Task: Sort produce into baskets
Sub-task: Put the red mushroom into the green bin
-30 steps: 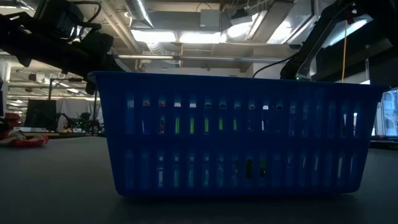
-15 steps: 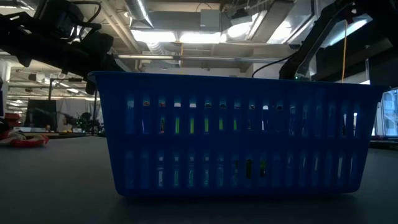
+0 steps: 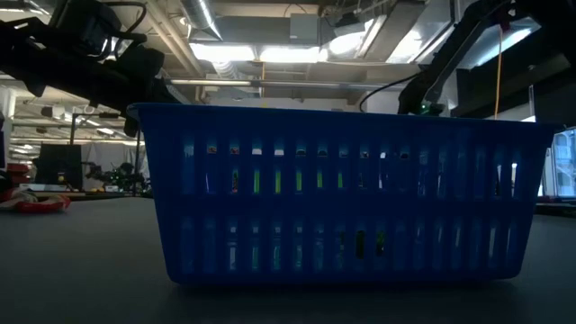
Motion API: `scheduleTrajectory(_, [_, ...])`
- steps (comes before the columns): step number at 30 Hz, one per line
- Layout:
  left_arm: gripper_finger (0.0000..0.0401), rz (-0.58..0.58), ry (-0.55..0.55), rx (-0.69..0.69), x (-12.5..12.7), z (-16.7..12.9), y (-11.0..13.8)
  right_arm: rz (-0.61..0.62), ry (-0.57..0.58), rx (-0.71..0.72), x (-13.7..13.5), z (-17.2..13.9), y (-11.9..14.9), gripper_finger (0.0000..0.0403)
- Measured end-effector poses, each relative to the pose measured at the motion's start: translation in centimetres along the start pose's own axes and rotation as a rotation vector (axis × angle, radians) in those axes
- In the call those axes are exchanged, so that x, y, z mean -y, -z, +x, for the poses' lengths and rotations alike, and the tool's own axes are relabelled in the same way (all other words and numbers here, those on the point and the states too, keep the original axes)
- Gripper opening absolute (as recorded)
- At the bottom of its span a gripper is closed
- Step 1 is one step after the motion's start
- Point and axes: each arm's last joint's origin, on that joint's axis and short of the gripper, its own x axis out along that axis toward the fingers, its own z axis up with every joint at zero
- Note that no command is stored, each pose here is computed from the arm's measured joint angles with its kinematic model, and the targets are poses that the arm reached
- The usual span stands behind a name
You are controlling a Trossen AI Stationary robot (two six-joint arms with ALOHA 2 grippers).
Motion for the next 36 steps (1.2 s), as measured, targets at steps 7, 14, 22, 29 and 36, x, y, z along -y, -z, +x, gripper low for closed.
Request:
scheduleTrajectory(7, [0.0072, 0.008, -0.001, -0.001, 0.0, 0.0, 0.0, 0.022, 0.028, 0.034, 0.2, 0.0, -0.4, 0.0161])
scheduleTrajectory(14, [0.0072, 0.009, -0.001, -0.001, 0.0, 0.0, 0.0, -0.008, 0.045, 0.038, 0.3, 0.5, -1.1, 0.0196])
scheduleTrajectory(22, [0.0072, 0.008, 0.0, 0.0, 0.0, 0.0, 0.0, -0.106, 0.03, -0.099, -0.6, 2.9, -2.3, 0.0198])
scheduleTrajectory(29, [0.0072, 0.008, -0.001, -0.002, 0.0, 0.0, 0.0, -0.164, -0.011, -0.093, -0.7, 3.0, -2.4, 0.0141])
scheduleTrajectory(36, [0.0072, 0.011, 0.0, -0.001, 0.0, 0.0, 0.0, -0.167, -0.047, -0.088, -0.9, 2.9, -2.3, 0.0035])
